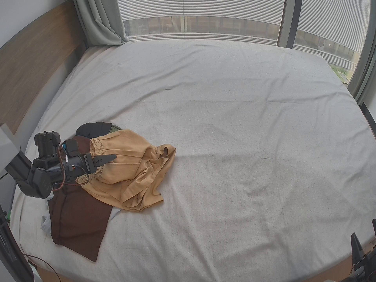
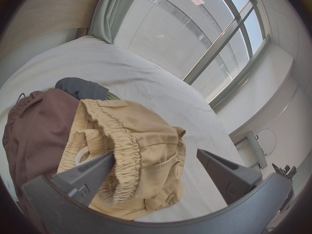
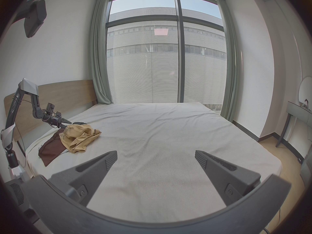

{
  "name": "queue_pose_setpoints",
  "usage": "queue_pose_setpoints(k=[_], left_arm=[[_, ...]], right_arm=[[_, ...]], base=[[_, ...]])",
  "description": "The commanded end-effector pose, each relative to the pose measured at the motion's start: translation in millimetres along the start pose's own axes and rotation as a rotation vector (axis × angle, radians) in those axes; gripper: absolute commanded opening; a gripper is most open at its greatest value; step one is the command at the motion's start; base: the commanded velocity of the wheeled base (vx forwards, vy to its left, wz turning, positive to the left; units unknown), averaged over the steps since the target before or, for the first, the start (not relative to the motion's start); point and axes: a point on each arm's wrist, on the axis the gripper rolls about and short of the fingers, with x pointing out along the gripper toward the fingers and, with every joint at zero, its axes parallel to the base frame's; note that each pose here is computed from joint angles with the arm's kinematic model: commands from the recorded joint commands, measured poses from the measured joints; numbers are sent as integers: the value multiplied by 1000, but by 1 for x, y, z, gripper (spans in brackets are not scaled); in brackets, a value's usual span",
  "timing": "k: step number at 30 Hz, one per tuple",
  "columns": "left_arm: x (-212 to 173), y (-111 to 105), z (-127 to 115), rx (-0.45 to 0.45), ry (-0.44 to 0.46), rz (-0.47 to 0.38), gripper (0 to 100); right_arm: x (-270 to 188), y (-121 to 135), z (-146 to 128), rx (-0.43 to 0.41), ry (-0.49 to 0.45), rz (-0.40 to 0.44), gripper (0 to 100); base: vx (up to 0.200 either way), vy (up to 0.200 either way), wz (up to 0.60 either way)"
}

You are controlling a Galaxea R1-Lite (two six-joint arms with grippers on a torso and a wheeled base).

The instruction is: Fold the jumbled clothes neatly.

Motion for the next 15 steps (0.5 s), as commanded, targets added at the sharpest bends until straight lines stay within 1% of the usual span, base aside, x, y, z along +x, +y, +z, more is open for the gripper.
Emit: queue_pose_setpoints(k=[1, 7, 10, 15], left_arm=[[7, -2, -5, -1, 17, -16, 100], [12, -3, -9, 1, 23, -26, 100], [19, 1, -10, 13, 7, -31, 100], [20, 3, -10, 13, 5, -30, 100]], right_arm=[[0, 0, -5, 0, 5, 0, 100], [0, 0, -4, 0, 3, -1, 100], [0, 0, -4, 0, 3, -1, 100], [0, 0, -4, 0, 3, -1, 100]], base=[[0, 0, 0], [0, 0, 0], [0, 0, 0], [0, 0, 0]])
